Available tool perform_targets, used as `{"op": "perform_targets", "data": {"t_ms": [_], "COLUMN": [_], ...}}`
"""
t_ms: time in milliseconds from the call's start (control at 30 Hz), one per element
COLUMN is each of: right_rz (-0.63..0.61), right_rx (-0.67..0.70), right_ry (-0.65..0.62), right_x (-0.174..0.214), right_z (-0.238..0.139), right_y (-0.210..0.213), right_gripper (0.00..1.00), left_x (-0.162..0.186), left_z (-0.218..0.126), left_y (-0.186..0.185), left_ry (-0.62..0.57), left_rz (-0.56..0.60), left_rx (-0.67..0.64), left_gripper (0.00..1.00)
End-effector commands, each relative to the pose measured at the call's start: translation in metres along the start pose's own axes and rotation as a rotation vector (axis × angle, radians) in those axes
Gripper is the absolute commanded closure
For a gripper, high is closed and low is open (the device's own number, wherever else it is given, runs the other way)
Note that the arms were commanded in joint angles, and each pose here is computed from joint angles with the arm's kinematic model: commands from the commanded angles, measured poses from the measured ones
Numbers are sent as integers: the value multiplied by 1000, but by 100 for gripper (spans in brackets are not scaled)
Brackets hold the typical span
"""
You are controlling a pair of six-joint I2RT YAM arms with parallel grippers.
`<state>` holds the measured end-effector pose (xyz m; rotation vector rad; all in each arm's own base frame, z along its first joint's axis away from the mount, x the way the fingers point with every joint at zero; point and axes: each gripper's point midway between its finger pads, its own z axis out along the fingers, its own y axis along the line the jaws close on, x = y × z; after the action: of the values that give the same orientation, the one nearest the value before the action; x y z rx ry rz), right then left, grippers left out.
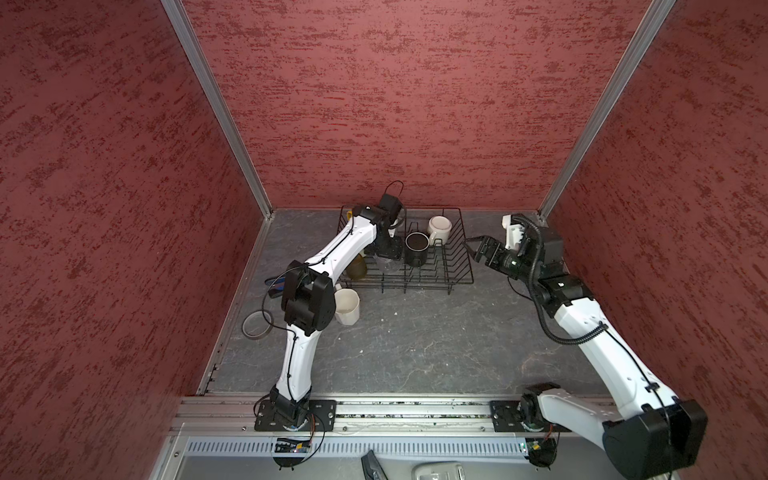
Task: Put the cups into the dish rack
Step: 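Lower the clear glass into the rack with the left gripper while the right withdraws, then open the left gripper and withdraw while the right gripper grasps the white octagonal mug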
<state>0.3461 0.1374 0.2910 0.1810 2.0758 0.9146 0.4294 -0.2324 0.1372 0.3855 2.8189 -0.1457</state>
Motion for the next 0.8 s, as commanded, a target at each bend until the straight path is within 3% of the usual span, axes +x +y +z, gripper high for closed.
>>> {"op": "perform_targets", "data": {"t_ms": [0, 100, 167, 267, 333, 433, 533, 767], "right_rz": [-17, -14, -12, -6, -4, -2, -1, -6], "right_rx": [13, 15, 13, 10, 10, 13, 17, 29], "right_ry": [-20, -16, -10, -3, 1, 5, 6, 10], "right_x": [-2, 0, 2, 3, 4, 5, 5, 4], "right_z": [-3, -1, 0, 2, 3, 4, 4, 4], "right_y": [-3, -6, -6, -8, -8, -9, -10, -11], "right_gripper": [1, 1, 1, 1, 1, 1, 1, 2], "left_x": [4, 5, 7, 8, 7, 5, 4, -2], "left_z": [6, 16, 23, 29, 30, 27, 24, 8], "left_y": [5, 5, 5, 6, 7, 7, 7, 4], "left_ry": [35, 61, 81, 99, 100, 83, 75, 32], "left_rz": [15, 14, 14, 13, 9, 10, 9, -2], "left_rx": [-43, -45, -52, -59, -65, -65, -55, -40], "left_gripper": [100, 97, 89, 63, 40, 22, 13, 9]}}
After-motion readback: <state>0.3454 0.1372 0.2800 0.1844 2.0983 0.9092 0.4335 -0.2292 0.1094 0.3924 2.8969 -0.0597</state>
